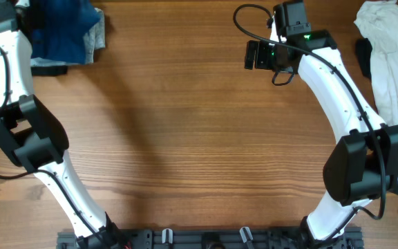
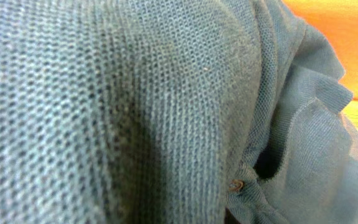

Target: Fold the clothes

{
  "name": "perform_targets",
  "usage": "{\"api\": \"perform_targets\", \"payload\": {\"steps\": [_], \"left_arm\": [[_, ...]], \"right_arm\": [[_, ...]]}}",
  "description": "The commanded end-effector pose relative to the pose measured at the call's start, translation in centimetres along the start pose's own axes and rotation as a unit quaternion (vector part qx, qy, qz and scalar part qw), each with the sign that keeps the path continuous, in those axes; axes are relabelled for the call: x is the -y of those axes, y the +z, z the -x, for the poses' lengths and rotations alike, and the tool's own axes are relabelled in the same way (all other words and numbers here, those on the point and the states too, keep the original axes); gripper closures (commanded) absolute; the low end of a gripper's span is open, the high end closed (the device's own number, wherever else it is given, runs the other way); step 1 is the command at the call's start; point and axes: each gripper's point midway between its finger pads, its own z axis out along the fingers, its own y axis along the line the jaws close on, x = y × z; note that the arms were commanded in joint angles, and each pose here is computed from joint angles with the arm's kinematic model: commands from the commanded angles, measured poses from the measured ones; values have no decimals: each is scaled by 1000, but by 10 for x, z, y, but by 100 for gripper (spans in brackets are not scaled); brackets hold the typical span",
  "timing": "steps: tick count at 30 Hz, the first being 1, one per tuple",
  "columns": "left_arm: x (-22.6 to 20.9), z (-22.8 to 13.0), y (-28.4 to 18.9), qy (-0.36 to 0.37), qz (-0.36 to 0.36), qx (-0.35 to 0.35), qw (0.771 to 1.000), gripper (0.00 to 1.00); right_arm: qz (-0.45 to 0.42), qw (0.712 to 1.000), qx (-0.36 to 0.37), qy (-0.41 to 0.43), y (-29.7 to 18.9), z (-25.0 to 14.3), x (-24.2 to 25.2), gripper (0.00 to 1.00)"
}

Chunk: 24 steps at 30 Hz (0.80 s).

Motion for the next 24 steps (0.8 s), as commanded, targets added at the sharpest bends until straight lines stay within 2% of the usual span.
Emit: {"api": "perform_targets", "payload": {"steps": [1,2,3,4,5,10,18,24], "left_arm": [[-23,17,6,-4,11,42,999,91],[-26,16,11,-5,14,46,999,84],[-29,16,13,-6,16,49,999,62],[-29,13,18,-7,17,50,999,29],[-31,13,19,-7,18,51,998,0],[-36,8,21,-9,27,44,999,0],[-64,11,2,-14,116,26,993,0],[-46,27,-17,-47,102,36,993,1]], "right_arm": [[-4,1000,22,7,-15,11,1,0],[-4,1000,23,7,-15,11,1,0],[-4,1000,23,7,-15,11,1,1],[-4,1000,22,7,-15,11,1,0],[-4,1000,21,7,-15,10,1,0],[-5,1000,17,7,-15,8,2,1],[-8,1000,7,1,-15,4,3,0],[-8,1000,8,1,-15,4,3,0]]}}
